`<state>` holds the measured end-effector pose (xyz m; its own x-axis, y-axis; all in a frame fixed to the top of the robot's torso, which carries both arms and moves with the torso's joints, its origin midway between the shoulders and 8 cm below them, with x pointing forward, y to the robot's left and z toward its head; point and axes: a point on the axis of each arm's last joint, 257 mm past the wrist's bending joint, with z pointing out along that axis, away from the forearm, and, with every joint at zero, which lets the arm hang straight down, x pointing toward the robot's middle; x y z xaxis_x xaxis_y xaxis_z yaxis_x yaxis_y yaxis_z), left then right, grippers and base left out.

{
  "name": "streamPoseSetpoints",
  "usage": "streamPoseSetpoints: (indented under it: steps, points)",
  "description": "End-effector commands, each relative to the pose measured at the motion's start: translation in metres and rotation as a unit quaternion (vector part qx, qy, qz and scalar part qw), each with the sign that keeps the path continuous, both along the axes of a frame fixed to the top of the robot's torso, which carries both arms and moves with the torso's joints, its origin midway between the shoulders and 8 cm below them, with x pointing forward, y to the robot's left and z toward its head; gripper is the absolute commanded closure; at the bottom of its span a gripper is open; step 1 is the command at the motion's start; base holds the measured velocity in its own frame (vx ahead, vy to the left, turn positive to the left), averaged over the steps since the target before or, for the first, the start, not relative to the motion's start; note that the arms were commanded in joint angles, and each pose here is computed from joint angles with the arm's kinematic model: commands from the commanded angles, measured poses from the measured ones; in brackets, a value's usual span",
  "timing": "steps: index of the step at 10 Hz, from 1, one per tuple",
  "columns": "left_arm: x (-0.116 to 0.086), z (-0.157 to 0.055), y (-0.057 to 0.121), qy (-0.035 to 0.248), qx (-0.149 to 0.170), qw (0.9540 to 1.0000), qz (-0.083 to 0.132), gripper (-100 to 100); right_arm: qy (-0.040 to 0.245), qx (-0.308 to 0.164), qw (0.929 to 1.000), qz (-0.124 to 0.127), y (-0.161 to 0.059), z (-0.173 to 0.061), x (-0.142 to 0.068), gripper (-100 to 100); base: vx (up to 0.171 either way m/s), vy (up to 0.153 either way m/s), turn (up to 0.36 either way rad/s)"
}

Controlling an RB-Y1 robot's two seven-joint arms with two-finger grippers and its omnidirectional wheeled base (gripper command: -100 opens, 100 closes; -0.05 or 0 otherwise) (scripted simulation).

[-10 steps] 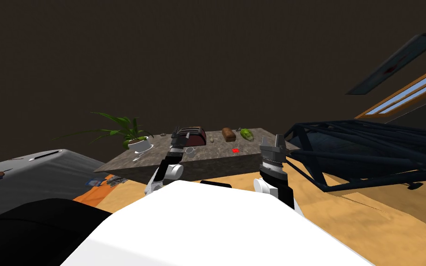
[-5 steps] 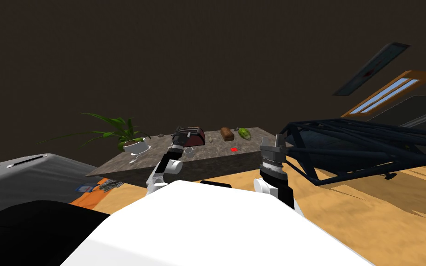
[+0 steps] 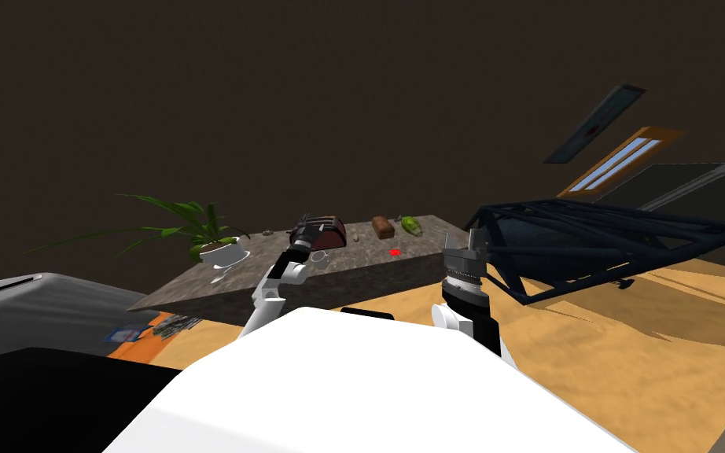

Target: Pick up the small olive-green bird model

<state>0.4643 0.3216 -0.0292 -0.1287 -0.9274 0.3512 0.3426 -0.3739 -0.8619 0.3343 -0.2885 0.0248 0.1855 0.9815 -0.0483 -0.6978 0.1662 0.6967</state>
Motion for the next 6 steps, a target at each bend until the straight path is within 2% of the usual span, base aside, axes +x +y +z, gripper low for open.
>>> streamPoseSetpoints:
  steps: [1,2,3,4,5,6]
  points:
    - [0.008,-0.003,0.006,0.017,-0.01,0.9998,-0.001,-100,0.0,0.0,1.0,0.0,0.0,0.0,0.0,0,-0.017,0.005,-0.072]
    - [0.021,-0.004,0.019,0.026,-0.026,0.9993,0.0,-100,0.0,0.0,1.0,0.0,0.0,0.0,0.0,0,-0.02,0.002,-0.127]
    - [0.023,-0.009,0.02,0.039,-0.027,0.9989,0.001,-100,0.0,0.0,1.0,0.0,0.0,0.0,0.0,0,-0.019,0.003,-0.069]
    - [0.035,-0.011,0.036,0.049,-0.046,0.9978,0.004,-100,0.0,0.0,1.0,0.0,0.0,0.0,0.0,0,-0.022,-0.003,-0.154]
    - [0.038,-0.014,0.035,0.059,-0.047,0.9972,0.005,-100,0.0,0.0,1.0,0.0,0.0,0.0,0.0,0,-0.018,-0.001,-0.069]
    - [0.05,-0.014,0.052,0.068,-0.065,0.9955,0.01,-100,0.0,0.0,1.0,0.0,0.0,0.0,0.0,0,-0.02,-0.005,-0.132]
